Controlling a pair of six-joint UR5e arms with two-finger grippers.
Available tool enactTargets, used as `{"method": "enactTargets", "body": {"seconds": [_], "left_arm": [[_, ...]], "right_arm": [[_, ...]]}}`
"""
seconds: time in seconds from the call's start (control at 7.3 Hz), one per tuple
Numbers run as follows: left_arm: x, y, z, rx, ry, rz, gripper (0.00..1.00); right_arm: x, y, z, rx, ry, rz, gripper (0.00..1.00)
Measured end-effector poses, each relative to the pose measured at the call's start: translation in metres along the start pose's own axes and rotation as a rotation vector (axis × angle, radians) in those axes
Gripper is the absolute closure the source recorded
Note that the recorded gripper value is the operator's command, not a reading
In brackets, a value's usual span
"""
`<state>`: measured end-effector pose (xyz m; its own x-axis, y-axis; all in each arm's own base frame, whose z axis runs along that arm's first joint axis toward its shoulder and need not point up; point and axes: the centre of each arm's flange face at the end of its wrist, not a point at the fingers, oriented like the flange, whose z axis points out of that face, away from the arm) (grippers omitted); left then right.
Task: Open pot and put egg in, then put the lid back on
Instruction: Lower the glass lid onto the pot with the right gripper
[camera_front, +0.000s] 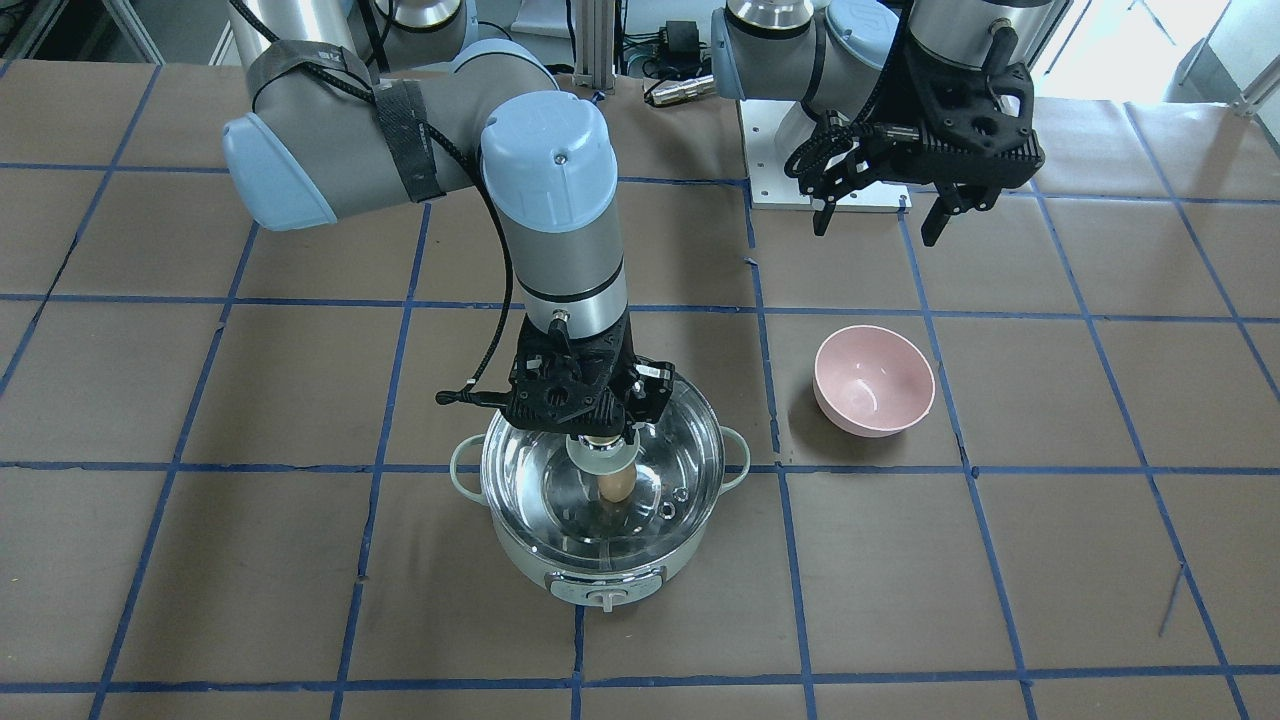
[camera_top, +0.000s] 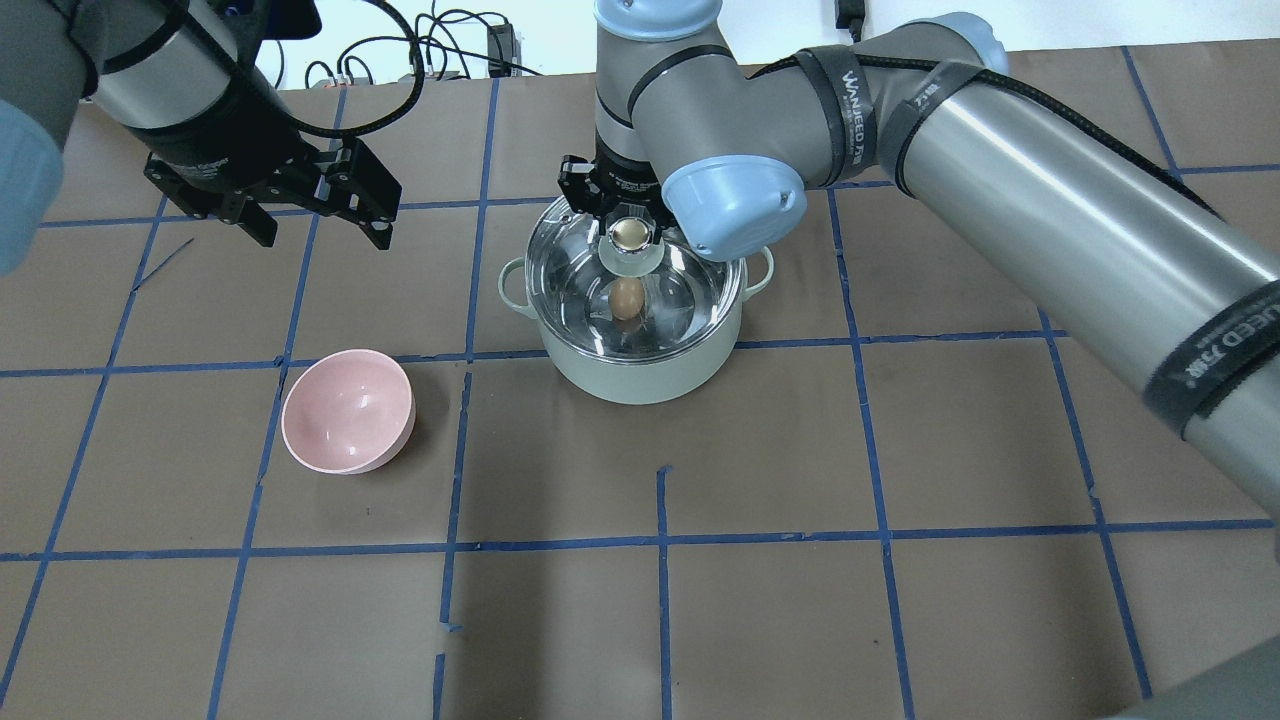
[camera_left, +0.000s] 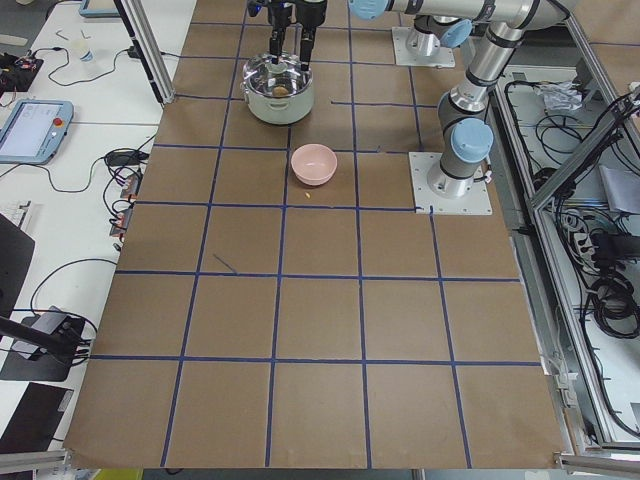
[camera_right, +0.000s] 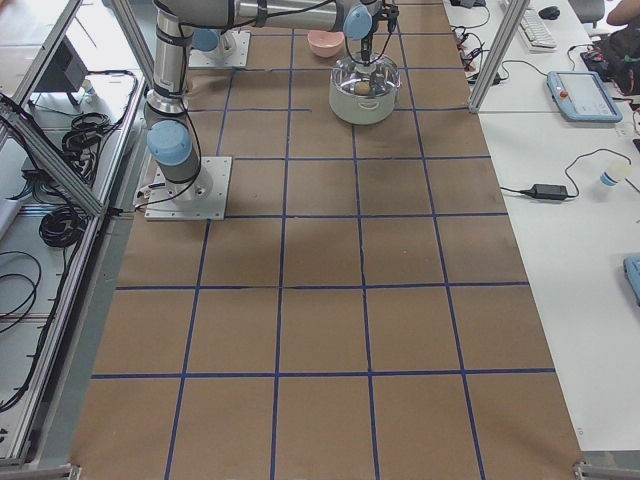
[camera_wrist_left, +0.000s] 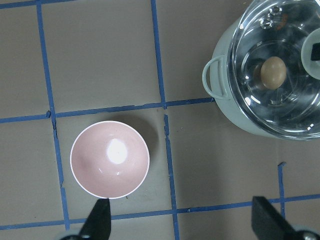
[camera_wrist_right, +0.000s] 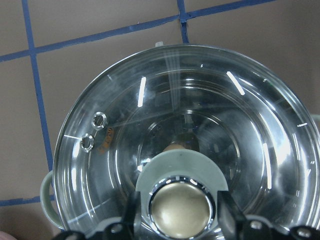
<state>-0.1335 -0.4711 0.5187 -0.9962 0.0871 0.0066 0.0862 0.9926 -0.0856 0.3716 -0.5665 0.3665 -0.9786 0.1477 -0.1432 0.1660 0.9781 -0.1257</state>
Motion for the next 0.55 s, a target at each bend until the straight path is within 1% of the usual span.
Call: {"method": "enactTargets", "body": {"seconds": [0.14,0.41,0.55], "left_arm": [[0.000,0.000,0.000,0.000,0.000,0.000,0.00],[0.000,0.000,0.000,0.000,0.001,0.001,0.00],[0.001,0.000,0.000,0.000,0.001,0.001,0.00]], "right_arm": [[0.000,0.000,0.000,0.000,-0.001,0.002,0.35],[0.004,-0.003,-0.004,0.007,0.002,-0.004,0.29],[0.012,-0.008,-0.013,0.016,0.003,-0.015,0.25]]}}
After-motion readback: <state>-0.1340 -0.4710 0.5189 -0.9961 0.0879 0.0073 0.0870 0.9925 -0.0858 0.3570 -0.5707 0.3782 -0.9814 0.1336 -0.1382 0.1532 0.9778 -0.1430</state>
